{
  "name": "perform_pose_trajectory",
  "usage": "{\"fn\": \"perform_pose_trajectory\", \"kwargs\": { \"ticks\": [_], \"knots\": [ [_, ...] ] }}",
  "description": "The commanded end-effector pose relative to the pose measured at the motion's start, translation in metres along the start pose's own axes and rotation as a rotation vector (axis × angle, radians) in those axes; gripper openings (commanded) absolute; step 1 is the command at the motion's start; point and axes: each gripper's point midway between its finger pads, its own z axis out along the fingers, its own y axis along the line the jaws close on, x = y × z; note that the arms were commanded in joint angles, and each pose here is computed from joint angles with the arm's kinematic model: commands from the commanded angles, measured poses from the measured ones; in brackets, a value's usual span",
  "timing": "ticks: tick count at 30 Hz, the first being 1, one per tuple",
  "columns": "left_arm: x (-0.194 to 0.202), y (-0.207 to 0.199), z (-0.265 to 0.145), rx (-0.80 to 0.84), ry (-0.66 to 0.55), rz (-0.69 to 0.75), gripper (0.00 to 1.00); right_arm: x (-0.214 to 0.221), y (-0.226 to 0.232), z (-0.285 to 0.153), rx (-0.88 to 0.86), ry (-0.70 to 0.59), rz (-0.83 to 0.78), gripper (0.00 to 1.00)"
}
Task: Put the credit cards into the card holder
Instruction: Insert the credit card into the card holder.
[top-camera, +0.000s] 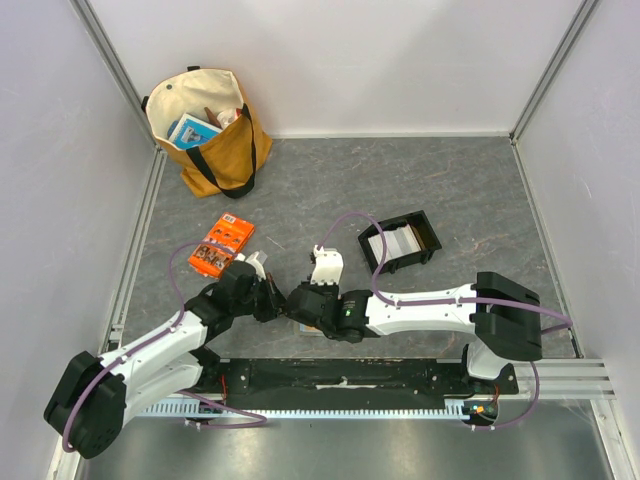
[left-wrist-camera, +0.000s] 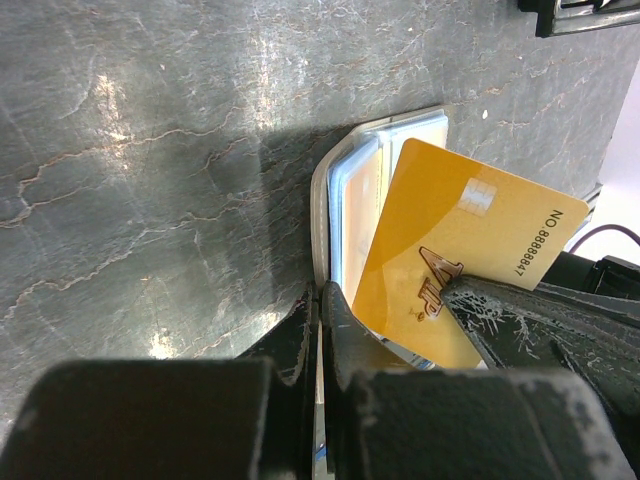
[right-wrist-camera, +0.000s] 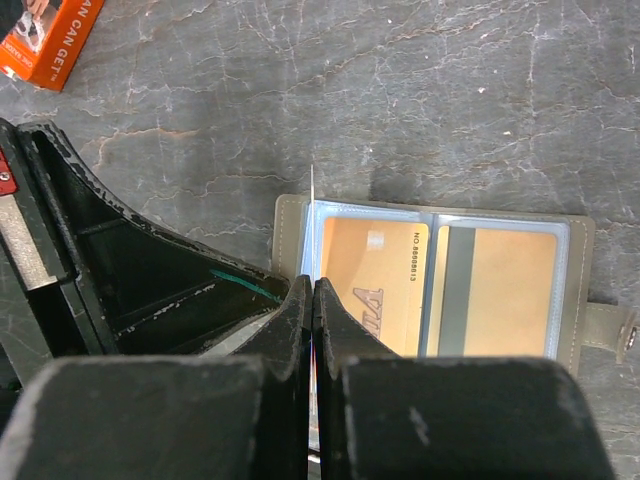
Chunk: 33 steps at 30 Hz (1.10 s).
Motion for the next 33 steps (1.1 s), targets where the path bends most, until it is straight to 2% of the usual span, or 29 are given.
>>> {"fn": "perform_pose_trajectory", "kwargs": {
  "ticks": [1,18,23,33],
  "knots": [
    [-0.002,-0.007,0.0,0.036,-0.008,-0.018,0.02,-0.025,0.018,-0.004,-0.035,-0.072,0.051,0.0],
    [-0.002,-0.007,-0.001,0.04,-0.012,-0.018,0.02,-0.015,0.01,0.006,0.026,-0.051,-0.005,0.0],
    [-0.002,-0.007,-0.001,0.039,-0.014,-0.018,0.02,-0.016,0.004,0.004,0.096,-0.061,-0.076,0.0],
    [-0.004,-0.012,-0.003,0.056,-0.018,-0.011,0.02,-0.01,0.016,0.003,0.102,-0.059,-0.124,0.0]
  ]
}}
